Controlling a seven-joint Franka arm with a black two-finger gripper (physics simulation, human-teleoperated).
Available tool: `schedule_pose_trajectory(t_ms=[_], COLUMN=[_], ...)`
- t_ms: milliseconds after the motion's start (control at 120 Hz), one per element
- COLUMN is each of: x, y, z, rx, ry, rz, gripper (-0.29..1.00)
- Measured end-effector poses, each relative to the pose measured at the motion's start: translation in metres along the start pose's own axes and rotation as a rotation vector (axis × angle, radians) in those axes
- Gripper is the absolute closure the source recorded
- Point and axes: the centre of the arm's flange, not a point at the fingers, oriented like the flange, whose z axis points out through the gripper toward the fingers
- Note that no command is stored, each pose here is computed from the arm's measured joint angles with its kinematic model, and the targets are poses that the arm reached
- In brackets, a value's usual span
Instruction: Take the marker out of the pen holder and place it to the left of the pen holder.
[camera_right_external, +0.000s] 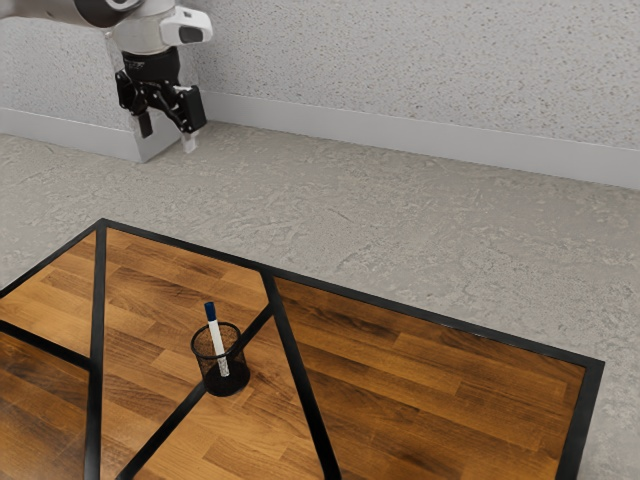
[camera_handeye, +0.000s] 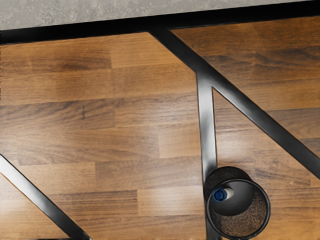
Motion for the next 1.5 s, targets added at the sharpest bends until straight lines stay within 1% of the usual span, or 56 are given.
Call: schedule_pose_trajectory(t_ms=[208,267,292,308,342,425,467,542,650,717,775,833,875,975,1075,1192,1258,1392,1500], x=[-0.003,-0.004,-0.001,0.002,0.011,0.041,0.048,0.051,0.051,0.054,0.057,0.054,0.046,0.025,0.028,0.031,0.029,0.006,-0.005], y=[-0.017,-0.022,-0.022,-0.024,-0.030,-0.038,-0.040,-0.043,-0.063,-0.063,-0.055,-0.036,-0.019,0.023,0.052,0.051,0.046,0.025,0.028], z=[0.002,-0.004,0.001,0.007,0.034,0.146,0.185,0.215,0.255,0.280,0.278,0.255,0.245,0.264,0.279,0.288,0.294,0.300,0.300], rx=[-0.032,-0.027,-0.023,-0.021,-0.014,-0.001,-0.004,-0.028,-0.095,-0.128,-0.151,-0.179,-0.200,-0.264,-0.293,-0.304,-0.304,-0.315,-0.317], ry=[-0.002,0.008,-0.001,-0.014,-0.066,-0.265,-0.328,-0.373,-0.421,-0.450,-0.440,-0.409,-0.405,-0.413,-0.358,-0.298,-0.282,-0.257,-0.237], rz=[-0.009,-0.010,-0.011,-0.013,-0.024,-0.042,-0.045,-0.056,-0.105,-0.119,-0.122,-0.112,-0.106,-0.113,-0.137,-0.196,-0.230,-0.302,-0.313], gripper=[0.00,0.00,0.00,0.00,0.00,0.00,0.00,0.00,0.00,0.00,0.00,0.00,0.00,0.00,0.00,0.00,0.00,0.00,0.00])
